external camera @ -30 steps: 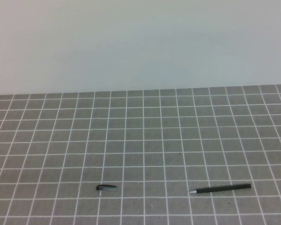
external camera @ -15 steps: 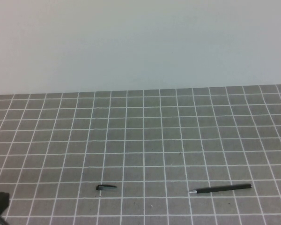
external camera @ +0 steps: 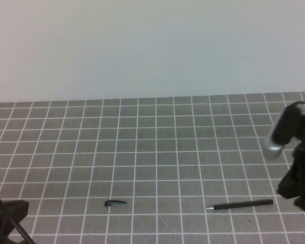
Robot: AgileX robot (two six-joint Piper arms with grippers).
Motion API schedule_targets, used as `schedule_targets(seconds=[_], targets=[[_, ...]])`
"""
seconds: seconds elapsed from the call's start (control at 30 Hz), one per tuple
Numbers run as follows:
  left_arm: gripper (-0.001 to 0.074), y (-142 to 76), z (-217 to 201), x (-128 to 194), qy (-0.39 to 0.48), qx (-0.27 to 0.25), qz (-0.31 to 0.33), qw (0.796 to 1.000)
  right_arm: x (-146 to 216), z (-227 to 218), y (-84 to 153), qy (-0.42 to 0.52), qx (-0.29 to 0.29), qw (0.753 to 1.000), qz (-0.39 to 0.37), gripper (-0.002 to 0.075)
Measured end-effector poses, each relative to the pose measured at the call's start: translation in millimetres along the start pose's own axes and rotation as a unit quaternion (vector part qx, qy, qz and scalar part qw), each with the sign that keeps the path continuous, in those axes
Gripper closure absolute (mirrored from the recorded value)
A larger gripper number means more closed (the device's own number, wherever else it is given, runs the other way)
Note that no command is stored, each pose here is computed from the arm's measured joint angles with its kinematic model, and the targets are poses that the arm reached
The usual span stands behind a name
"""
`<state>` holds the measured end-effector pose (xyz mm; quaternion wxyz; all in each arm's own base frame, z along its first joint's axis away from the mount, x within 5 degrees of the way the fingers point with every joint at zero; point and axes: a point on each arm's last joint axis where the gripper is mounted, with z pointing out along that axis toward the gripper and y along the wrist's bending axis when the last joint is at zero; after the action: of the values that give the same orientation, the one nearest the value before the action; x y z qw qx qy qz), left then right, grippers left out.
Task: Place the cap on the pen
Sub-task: 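Pick up the pen and its cap, cap the pen, and set it down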
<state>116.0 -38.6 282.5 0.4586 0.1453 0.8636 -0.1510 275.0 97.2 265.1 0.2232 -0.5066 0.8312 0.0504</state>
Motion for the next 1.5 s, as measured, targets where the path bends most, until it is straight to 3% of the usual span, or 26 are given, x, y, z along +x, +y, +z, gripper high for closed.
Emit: schedule_targets(seconds=[0.1,0.17,0.43,0.73,1.03,1.27,1.4,1.5], targets=[[0.0734,0,1,1,-0.001,-0.002,0.002,1.000,-13,26,-4,0.031,-0.002,0.998,-0.048,0.0331],[0.0734,1,1,2,0.001,-0.002,0.004,1.000,-21,41,-4,0.051,0.001,0.995,-0.086,0.0276],[0.0734,1,2,3,0.002,-0.002,0.010,1.000,-33,89,-1,0.118,0.006,0.974,-0.195,0.0275],[0.0734,0,2,3,0.002,0.000,0.022,1.000,-30,107,-3,0.126,0.002,0.971,-0.202,0.0289],[0.0734,-2,2,4,0.006,0.013,0.012,1.000,-25,120,-2,0.139,-0.012,0.969,-0.204,0.0404],[0.0734,-5,2,6,0.019,0.032,-0.005,0.999,-24,126,-2,0.144,-0.018,0.967,-0.210,0.0573],[0.0734,-7,2,8,0.029,0.039,-0.005,0.999,-24,126,-2,0.142,-0.018,0.966,-0.217,0.0710],[0.0734,-7,2,8,0.030,0.040,-0.011,0.999,-23,126,-2,0.145,-0.020,0.965,-0.216,0.0729]])
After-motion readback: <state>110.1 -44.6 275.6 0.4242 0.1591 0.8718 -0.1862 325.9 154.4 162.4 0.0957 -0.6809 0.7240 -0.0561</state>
